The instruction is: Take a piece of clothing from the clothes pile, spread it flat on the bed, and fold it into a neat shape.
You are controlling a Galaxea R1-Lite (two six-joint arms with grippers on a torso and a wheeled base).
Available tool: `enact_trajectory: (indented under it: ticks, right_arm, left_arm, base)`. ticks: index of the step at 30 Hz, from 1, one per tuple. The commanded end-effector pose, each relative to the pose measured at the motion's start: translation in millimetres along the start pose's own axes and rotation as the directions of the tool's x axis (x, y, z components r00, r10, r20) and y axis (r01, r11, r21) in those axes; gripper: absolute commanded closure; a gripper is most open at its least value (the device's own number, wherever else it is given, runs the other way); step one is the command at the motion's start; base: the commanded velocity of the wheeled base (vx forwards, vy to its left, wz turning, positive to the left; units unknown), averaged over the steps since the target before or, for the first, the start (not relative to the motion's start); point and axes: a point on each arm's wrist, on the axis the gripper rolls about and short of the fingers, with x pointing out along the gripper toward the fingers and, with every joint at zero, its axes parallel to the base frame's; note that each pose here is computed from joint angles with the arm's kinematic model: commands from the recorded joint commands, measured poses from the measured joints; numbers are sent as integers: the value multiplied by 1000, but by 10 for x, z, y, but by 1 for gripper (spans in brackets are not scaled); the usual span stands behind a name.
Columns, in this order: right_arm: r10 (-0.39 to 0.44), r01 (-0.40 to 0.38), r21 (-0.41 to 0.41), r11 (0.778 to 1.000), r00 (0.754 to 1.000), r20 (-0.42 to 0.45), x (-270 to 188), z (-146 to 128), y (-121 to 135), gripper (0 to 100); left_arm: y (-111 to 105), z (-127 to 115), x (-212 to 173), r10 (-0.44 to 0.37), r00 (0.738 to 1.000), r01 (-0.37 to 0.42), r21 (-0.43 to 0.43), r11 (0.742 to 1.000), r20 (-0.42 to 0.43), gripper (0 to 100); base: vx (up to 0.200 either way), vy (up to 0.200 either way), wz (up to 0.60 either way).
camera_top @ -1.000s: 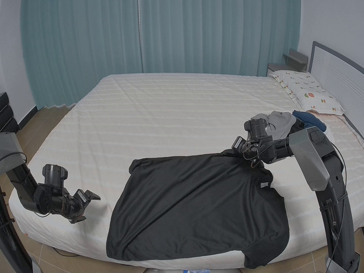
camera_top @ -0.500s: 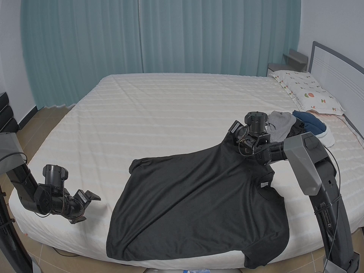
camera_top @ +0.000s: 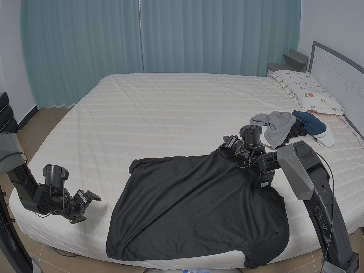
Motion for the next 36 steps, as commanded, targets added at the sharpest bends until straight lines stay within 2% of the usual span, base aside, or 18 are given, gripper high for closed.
enact_trajectory:
  ticks: [1,4,8,10,12,13,16,19,22,25,26,30,33,36]
  right_arm:
    - [-7,7,8,1000,1000,18,-133,231,106,0]
    - [-23,22,14,1000,1000,19,-221,331,107,0]
    - [-80,83,30,996,994,-71,-639,480,-31,0]
    - [-76,82,45,996,989,-127,-821,497,-91,0]
    - [-76,84,55,995,987,-141,-906,508,-119,0]
    - [-75,91,96,991,984,-160,-1158,555,-192,0]
    - [-77,108,147,983,977,-200,-1500,511,-326,0]
    - [-72,110,172,979,975,-211,-1853,470,-470,0]
    - [-40,73,215,974,988,-152,-2181,552,-584,0]
    - [-33,69,228,971,987,-155,-2285,527,-649,0]
    - [-23,62,249,966,987,-158,-2428,480,-785,0]
    - [-47,84,273,958,989,-138,-2567,429,-1018,0]
    - [-36,75,298,952,990,-135,-2657,424,-1091,0]
    - [18,21,356,934,994,-107,-2711,451,-1094,0]
  left_arm:
    - [1,1,0,-1,1000,1,-3,1000,0,0]
    - [5,-2,-1,0,1000,0,-3,1000,-1,0]
    - [0,2,-17,-21,1000,21,-20,1000,13,0]
    - [5,-4,-19,-34,999,35,-20,999,25,0]
    - [15,-15,-27,-39,999,39,-19,999,27,0]
    - [24,-29,-46,-52,998,53,-14,999,39,0]
    - [9,-27,-98,-82,994,83,-15,996,67,0]
    - [-30,-19,-165,-114,989,117,-26,993,89,0]
    - [-125,56,-151,-147,982,154,-47,987,115,0]
    - [-200,85,-142,-169,978,177,-55,983,125,0]
    - [-350,118,-120,-205,969,214,-57,975,137,0]
    - [-692,167,-83,-282,949,284,6,959,142,0]
    - [-929,244,-38,-303,941,302,30,953,150,0]
    - [-1234,258,221,-297,947,293,56,955,118,0]
  base:
    - [0,0,0]
    - [0,0,0]
    - [0,0,0]
    - [0,0,0]
    - [0,0,0]
    - [0,0,0]
    - [0,0,0]
    - [0,0,0]
    - [0,0,0]
    - [0,0,0]
    - [0,0,0]
    - [0,0,0]
    - [0,0,0]
    - [0,0,0]
